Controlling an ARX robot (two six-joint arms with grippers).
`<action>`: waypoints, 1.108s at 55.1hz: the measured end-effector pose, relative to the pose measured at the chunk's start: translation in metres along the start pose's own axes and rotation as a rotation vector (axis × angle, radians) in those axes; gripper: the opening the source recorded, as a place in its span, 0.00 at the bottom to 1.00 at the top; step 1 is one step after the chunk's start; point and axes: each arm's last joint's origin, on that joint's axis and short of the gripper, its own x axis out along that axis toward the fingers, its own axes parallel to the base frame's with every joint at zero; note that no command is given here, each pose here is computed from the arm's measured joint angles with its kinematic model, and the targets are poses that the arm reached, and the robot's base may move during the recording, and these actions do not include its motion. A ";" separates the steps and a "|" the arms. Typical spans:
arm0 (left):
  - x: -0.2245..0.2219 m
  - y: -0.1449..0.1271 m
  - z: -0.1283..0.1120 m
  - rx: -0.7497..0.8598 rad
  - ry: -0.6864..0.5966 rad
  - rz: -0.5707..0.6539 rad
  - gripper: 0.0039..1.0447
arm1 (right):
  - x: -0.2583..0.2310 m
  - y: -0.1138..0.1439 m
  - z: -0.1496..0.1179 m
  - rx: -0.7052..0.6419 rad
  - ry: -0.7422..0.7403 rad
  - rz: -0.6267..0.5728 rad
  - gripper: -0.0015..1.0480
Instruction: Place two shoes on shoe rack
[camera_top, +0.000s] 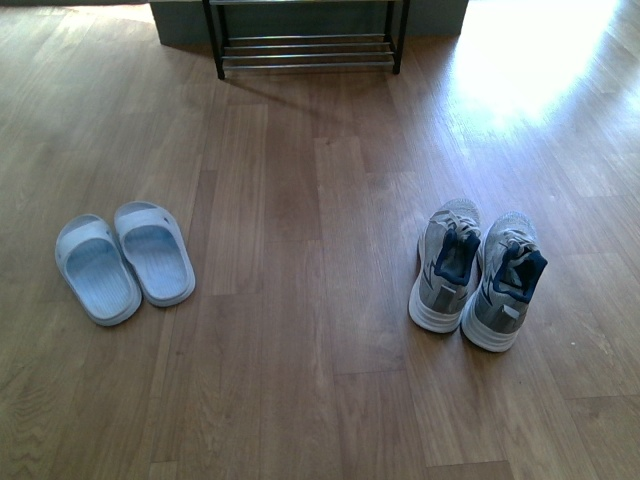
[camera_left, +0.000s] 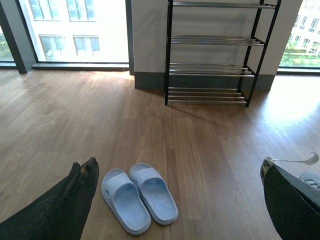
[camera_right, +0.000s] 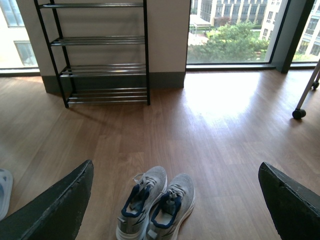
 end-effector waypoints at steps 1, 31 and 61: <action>0.000 0.000 0.000 0.000 0.000 0.000 0.91 | 0.000 0.000 0.000 0.000 0.000 0.000 0.91; 0.000 0.000 0.000 0.000 0.000 0.000 0.91 | 0.000 0.000 0.000 0.000 0.000 0.000 0.91; 0.000 0.000 0.000 0.000 0.000 0.000 0.91 | 0.000 0.000 0.000 0.000 0.000 0.000 0.91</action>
